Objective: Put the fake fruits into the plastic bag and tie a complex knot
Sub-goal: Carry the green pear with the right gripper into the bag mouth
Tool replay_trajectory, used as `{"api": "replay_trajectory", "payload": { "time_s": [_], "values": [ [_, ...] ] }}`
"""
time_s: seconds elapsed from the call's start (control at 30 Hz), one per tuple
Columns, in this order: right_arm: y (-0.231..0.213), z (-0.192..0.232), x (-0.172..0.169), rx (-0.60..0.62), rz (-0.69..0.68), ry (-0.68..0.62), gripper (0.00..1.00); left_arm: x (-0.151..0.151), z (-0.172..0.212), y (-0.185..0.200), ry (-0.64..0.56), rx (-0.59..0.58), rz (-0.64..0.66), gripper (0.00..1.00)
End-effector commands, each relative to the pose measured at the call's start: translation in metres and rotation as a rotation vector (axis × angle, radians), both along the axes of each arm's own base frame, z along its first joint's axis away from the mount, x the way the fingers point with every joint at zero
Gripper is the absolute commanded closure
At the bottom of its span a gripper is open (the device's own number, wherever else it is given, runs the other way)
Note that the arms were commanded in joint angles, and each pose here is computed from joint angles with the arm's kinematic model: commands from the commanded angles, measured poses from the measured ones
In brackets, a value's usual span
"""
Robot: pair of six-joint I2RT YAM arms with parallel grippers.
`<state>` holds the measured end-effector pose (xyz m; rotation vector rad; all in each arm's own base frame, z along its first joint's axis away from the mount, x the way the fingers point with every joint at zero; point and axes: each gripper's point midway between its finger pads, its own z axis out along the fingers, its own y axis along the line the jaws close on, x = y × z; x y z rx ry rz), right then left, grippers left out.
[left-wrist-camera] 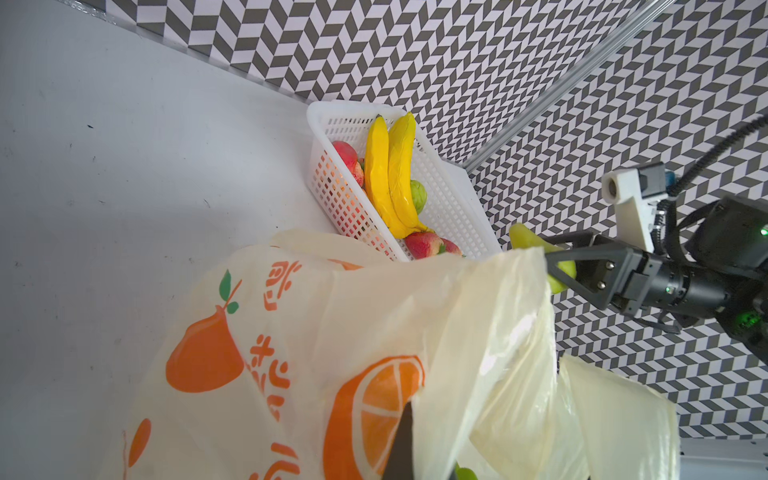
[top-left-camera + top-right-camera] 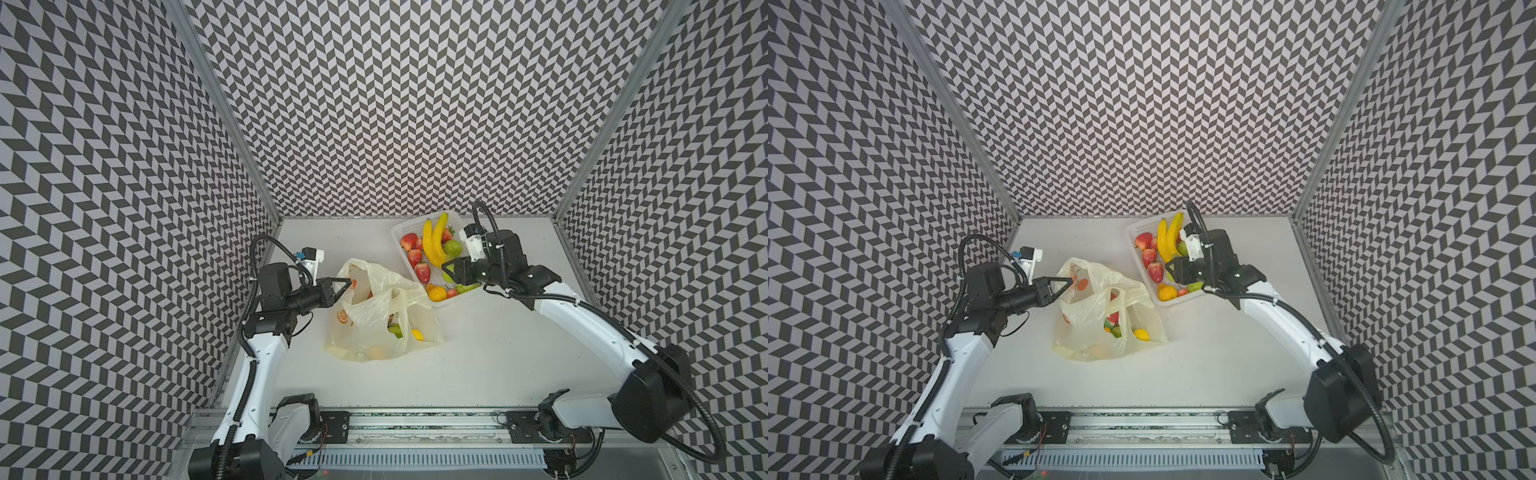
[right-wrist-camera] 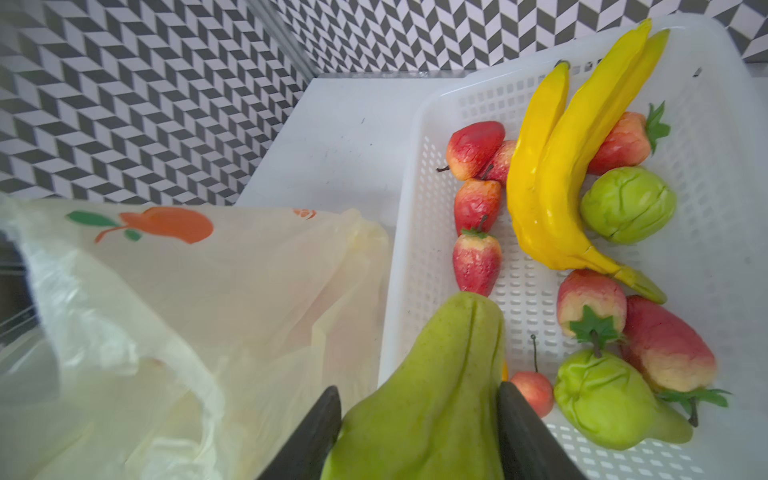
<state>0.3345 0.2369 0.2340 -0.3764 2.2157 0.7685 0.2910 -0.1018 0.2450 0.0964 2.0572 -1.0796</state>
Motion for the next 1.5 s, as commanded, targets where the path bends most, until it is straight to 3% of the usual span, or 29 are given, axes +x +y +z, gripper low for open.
{"api": "replay_trajectory", "payload": {
  "time_s": [0.0,0.3,0.57,1.0,1.47],
  "values": [
    [0.02,0.018,-0.033,0.123,0.09,-0.007,0.51,0.002,0.002,-0.001,-0.017,-0.006,-0.007,1.0],
    [0.061,-0.004,-0.099,0.214,0.163,0.055,0.52,0.002,-0.002,-0.001,-0.008,-0.002,-0.006,1.0],
    [0.098,-0.023,-0.109,0.168,0.222,0.063,0.52,0.0,-0.002,-0.003,-0.008,-0.001,-0.013,1.0],
    [0.083,-0.006,-0.126,0.166,0.189,0.037,0.53,0.002,-0.004,-0.001,-0.005,0.012,-0.002,1.0],
    [0.107,-0.003,-0.161,0.223,0.265,0.066,0.53,0.001,-0.009,0.0,0.003,0.024,0.002,1.0]
  ]
}}
